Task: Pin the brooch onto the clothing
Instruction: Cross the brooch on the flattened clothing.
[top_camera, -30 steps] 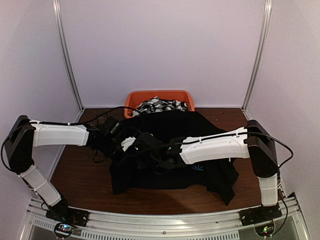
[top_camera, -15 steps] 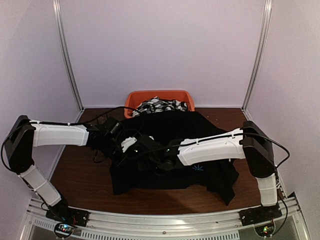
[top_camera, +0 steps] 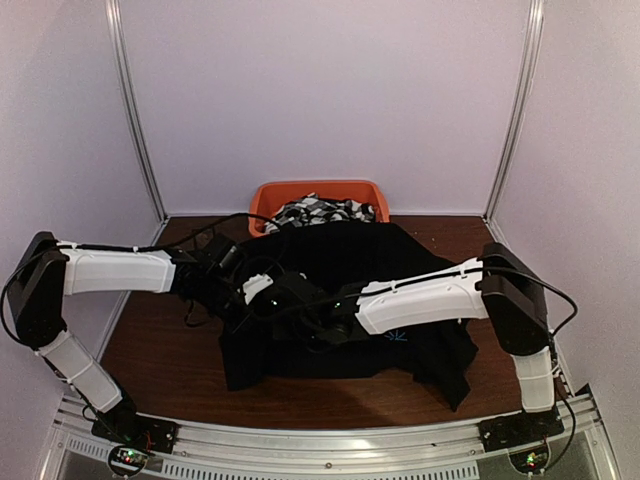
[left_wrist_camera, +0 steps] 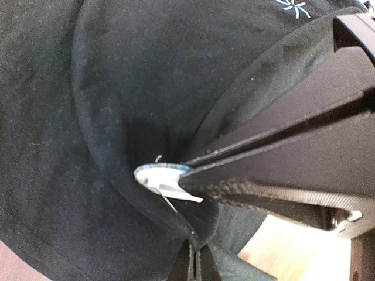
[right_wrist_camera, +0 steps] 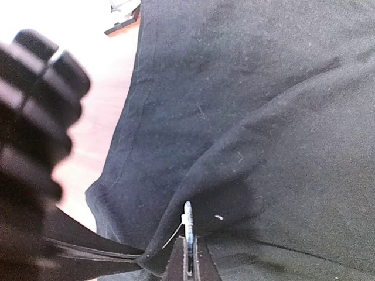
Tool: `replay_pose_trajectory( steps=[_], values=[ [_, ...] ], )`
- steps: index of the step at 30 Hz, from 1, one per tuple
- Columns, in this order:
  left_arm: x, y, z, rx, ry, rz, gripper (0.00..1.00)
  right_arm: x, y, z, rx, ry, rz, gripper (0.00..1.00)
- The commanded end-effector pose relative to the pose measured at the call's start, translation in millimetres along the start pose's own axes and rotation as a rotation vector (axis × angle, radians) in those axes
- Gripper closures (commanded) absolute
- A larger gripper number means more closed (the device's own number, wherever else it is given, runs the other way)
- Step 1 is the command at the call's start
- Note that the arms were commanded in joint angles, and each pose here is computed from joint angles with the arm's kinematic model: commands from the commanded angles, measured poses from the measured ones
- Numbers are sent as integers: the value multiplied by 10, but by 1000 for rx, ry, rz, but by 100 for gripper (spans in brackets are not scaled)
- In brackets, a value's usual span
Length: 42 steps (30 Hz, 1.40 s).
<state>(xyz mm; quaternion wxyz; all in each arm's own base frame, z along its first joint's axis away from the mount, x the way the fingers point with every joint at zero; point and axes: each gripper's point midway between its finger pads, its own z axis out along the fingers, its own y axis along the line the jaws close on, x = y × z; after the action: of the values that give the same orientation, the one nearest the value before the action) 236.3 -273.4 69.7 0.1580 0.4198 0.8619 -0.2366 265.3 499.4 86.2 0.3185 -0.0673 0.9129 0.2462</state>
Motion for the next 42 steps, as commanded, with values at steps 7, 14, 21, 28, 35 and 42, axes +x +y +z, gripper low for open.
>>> replay_pose_trajectory(
  steps=[7, 14, 21, 28, 35, 42],
  values=[
    [-163, -43, -78, 31, -83, 20, 100, 129, 23, 43, -43, 30, 22, 100],
    [-162, -7, -81, 9, -80, 19, 100, 107, 143, -31, -96, 42, -6, 100],
    [-146, 25, -70, -7, -71, 16, 100, 85, 236, -147, -144, 33, -42, 100],
    [-133, 25, -69, -7, -68, 14, 100, 25, 317, -264, -206, 4, -51, 100],
    [-126, 20, -55, -1, -61, 11, 100, -43, 485, -401, -296, -17, -75, 100],
    [-131, 27, -59, -5, -62, 12, 100, -18, 540, -401, -316, -5, -94, 100]
  ],
)
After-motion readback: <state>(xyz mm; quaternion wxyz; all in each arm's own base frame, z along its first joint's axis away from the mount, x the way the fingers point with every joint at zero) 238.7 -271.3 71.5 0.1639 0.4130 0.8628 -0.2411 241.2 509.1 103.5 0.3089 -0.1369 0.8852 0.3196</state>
